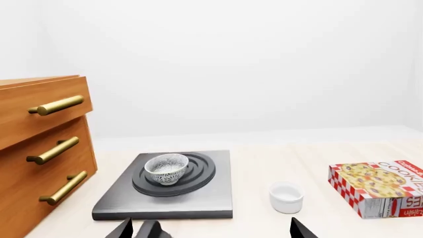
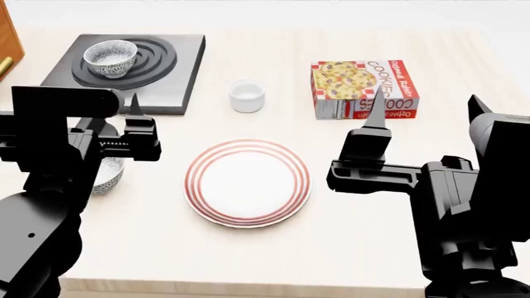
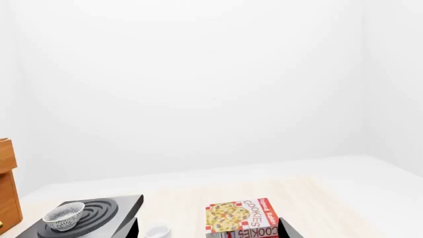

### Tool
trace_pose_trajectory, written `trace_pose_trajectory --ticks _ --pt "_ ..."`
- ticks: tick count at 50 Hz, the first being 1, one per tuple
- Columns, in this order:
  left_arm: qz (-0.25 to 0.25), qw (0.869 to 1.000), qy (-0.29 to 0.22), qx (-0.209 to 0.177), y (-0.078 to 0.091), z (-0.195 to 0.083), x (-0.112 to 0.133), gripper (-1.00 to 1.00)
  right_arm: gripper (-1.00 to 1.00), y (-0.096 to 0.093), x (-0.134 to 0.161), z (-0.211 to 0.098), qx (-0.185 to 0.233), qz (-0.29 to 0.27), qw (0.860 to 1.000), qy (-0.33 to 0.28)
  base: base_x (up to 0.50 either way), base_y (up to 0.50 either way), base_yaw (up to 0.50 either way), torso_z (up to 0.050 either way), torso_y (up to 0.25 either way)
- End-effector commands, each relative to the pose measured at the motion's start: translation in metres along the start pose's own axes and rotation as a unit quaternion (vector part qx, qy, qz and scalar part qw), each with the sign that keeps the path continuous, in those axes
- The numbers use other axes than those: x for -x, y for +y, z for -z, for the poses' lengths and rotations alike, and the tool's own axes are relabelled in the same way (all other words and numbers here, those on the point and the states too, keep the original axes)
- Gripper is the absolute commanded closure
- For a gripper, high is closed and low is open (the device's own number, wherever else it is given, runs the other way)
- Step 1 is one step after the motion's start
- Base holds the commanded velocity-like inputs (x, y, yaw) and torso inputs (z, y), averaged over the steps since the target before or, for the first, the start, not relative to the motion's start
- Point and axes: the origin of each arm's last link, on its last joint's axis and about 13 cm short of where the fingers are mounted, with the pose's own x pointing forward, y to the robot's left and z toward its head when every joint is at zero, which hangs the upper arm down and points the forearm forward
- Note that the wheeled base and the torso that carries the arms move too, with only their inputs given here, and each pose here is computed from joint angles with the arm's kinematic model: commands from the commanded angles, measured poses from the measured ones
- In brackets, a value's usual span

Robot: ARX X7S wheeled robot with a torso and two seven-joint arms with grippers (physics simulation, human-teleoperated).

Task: Pick the akita bowl on the stove and place it on the plate.

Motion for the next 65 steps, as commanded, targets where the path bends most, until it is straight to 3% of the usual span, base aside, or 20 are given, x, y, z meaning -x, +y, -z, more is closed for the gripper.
trace_pose_trajectory --ticks 1,65 --pt "0.000 1.000 -0.001 -0.002 0.0007 -0.0008 -0.0004 -1.00 -1.00 -0.0002 0.0002 0.0003 0.000 -0.002 1.000 -0.001 0.28 0.00 0.00 0.000 0.000" --pt "-0.002 1.000 0.000 -0.006 0.0016 0.0004 -0.0012 -1.00 -1.00 0.0003 -0.0001 -0.0006 0.001 -0.005 1.000 0.000 0.29 0.06 0.00 0.000 0.000"
